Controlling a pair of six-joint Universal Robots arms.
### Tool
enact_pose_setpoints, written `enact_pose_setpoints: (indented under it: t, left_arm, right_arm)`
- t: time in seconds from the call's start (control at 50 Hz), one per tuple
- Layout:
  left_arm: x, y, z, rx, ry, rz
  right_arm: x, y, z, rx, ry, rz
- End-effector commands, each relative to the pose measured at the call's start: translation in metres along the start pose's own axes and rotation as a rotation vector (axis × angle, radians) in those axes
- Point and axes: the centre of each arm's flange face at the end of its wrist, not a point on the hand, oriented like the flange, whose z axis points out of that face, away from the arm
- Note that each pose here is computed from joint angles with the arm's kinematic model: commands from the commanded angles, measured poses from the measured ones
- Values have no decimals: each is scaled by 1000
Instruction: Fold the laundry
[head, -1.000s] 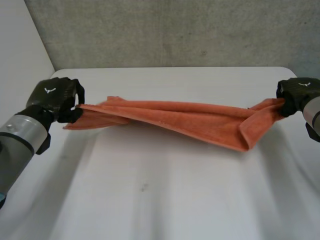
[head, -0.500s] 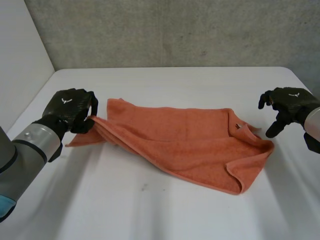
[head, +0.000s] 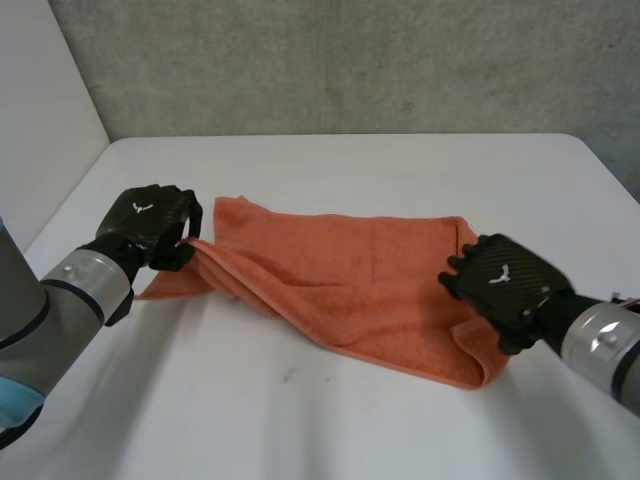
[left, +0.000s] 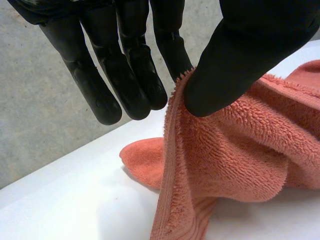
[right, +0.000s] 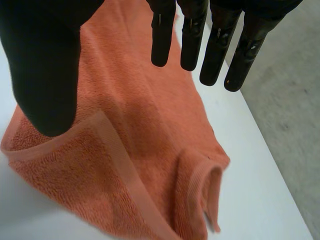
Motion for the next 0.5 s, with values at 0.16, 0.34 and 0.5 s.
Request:
enact_pose_setpoints:
  t: [0.16, 0.34, 0.5]
  left_arm:
    - [1, 3, -1, -8, 4, -5]
    - [1, 4, -1, -11, 6, -6]
    - [1, 4, -1, -11, 4, -6]
  right_arm:
    - [-29, 25, 27, -107, -100, -168]
    - [-24, 29, 38, -123, -49, -208]
    - [-25, 33, 41, -130, -51, -215]
